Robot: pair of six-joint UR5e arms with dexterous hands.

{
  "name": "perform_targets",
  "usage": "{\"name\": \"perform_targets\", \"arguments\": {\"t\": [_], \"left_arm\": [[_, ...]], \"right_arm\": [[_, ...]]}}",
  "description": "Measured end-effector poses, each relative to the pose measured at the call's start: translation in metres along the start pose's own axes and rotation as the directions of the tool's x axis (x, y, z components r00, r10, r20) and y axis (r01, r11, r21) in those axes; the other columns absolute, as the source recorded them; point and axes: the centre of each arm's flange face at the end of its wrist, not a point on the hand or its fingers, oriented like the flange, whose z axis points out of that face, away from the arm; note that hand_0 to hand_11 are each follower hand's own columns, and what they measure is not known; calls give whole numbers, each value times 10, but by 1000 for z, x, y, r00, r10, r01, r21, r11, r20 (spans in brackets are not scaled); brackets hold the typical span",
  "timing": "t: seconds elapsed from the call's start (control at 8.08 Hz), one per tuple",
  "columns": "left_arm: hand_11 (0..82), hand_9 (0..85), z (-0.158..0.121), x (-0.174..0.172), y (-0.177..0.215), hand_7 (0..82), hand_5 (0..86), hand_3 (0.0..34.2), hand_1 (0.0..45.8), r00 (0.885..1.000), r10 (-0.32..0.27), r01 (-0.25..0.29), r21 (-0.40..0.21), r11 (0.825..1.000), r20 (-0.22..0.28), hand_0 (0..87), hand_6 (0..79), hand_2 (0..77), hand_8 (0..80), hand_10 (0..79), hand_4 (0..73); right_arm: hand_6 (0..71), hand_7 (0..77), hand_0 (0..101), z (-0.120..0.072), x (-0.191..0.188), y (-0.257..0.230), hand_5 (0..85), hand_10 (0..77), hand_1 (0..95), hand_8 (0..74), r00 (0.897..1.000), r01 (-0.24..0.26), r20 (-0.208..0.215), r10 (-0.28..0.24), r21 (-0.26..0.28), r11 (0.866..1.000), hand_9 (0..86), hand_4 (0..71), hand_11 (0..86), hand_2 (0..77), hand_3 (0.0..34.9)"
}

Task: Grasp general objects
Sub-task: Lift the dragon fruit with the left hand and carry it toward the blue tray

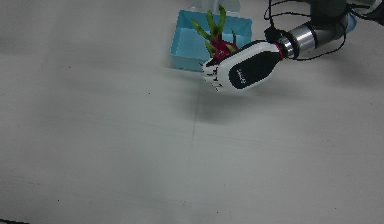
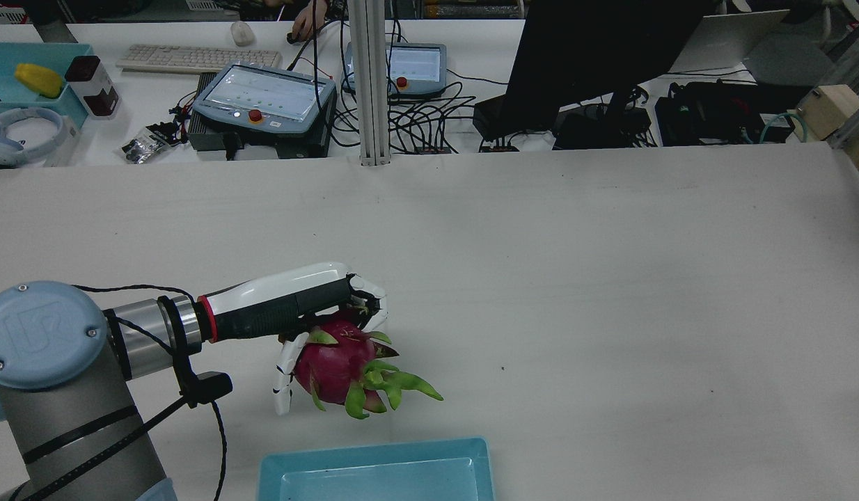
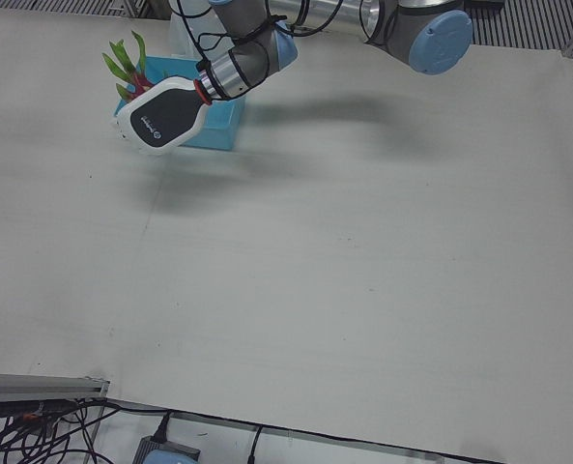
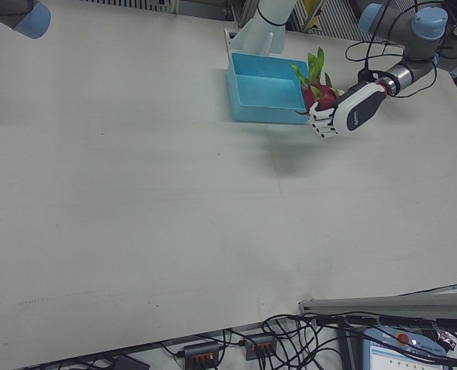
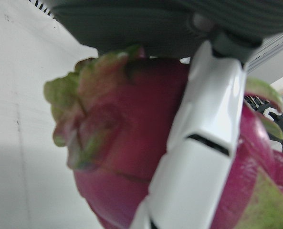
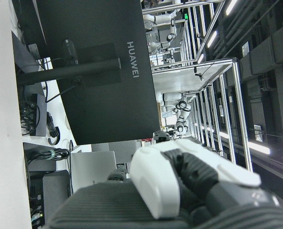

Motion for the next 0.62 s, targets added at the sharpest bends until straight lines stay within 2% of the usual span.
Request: {"name": "perform_targets", "arguments": {"t": [0.37, 0.62], "left_arm": [[698, 507, 16, -21, 70, 682, 687, 0, 0, 998, -60, 64, -111, 992, 37, 814, 453, 185, 540, 322, 300], [698, 507, 21, -38, 107, 682, 687, 0, 0, 995, -84, 91, -162, 983, 54, 812, 458, 185, 545, 322, 305]], "right_arm": [[0, 0, 0, 0, 0, 0, 0, 0, 949, 0, 1000, 0, 0, 0, 0, 1000, 5, 0, 5, 774, 0], [0, 0, 0, 0, 0, 0, 0, 0, 949, 0, 1000, 0, 0, 0, 0, 1000, 5, 0, 5, 774, 0]]}}
